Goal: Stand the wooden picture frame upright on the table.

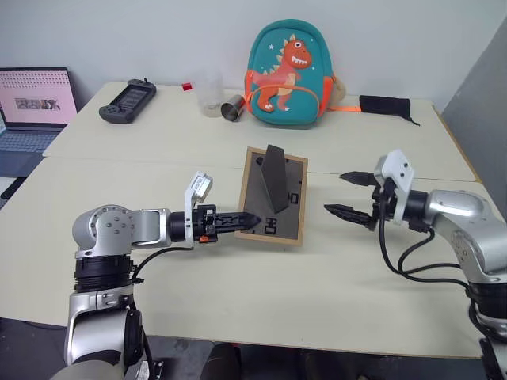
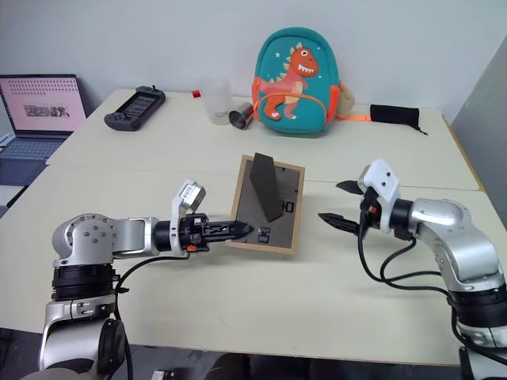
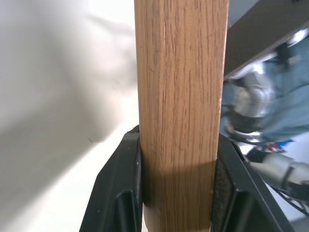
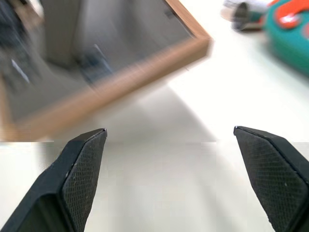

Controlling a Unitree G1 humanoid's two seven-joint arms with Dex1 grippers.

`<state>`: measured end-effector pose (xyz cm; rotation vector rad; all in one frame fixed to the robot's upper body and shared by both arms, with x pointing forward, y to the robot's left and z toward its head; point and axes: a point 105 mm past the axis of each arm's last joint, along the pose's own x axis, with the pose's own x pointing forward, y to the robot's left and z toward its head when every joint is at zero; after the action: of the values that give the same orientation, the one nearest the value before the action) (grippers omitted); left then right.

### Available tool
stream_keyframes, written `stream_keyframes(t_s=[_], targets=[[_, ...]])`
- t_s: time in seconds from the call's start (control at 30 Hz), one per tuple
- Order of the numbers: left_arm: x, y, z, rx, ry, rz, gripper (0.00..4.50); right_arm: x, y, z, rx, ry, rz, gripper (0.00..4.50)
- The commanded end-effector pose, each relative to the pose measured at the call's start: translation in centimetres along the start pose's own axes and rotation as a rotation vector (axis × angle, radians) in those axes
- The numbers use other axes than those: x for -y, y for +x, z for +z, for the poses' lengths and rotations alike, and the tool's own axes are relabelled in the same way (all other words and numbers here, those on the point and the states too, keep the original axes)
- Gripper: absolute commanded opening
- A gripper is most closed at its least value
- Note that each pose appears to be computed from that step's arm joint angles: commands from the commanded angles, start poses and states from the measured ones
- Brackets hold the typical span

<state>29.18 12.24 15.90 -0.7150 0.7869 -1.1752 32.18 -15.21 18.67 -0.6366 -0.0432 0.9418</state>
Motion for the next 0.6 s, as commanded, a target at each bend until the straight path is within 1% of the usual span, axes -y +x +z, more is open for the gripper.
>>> stream_keyframes(t_s=[0.03,0.13,0.17,0.27,0.33,0.53,0.6], targets=[[1.5,-0.2,0.0,-0.026,-0.043,-0.093,1.28,-1.0,0.6,-1.0,0.033,-0.513,-0.024,4.47],[1.9,0.0,0.1,-0.029,-0.072,-0.122,1.28,-1.5,1.6,0.0,0.136,-0.761,-0.05,4.47],[2.1,0.0,0.0,-0.031,-0.078,-0.128,1.28,-1.8,1.9,0.4,0.169,-0.818,-0.053,4.47],[2.3,0.6,-0.7,-0.054,-0.077,-0.129,1.28,-2.8,3.7,2.4,0.323,-0.914,-0.09,4.47],[2.6,0.7,-0.9,-0.057,-0.081,-0.14,1.28,-2.9,4.6,3.4,0.387,-0.937,-0.132,4.47],[2.7,0.7,-1.1,-0.033,-0.091,-0.131,1.28,-3.3,5.6,4.8,0.483,-0.999,-0.162,4.47],[2.7,0.7,-1.0,-0.016,-0.091,-0.126,1.28,-3.3,5.5,4.7,0.49,-0.999,-0.16,4.09]])
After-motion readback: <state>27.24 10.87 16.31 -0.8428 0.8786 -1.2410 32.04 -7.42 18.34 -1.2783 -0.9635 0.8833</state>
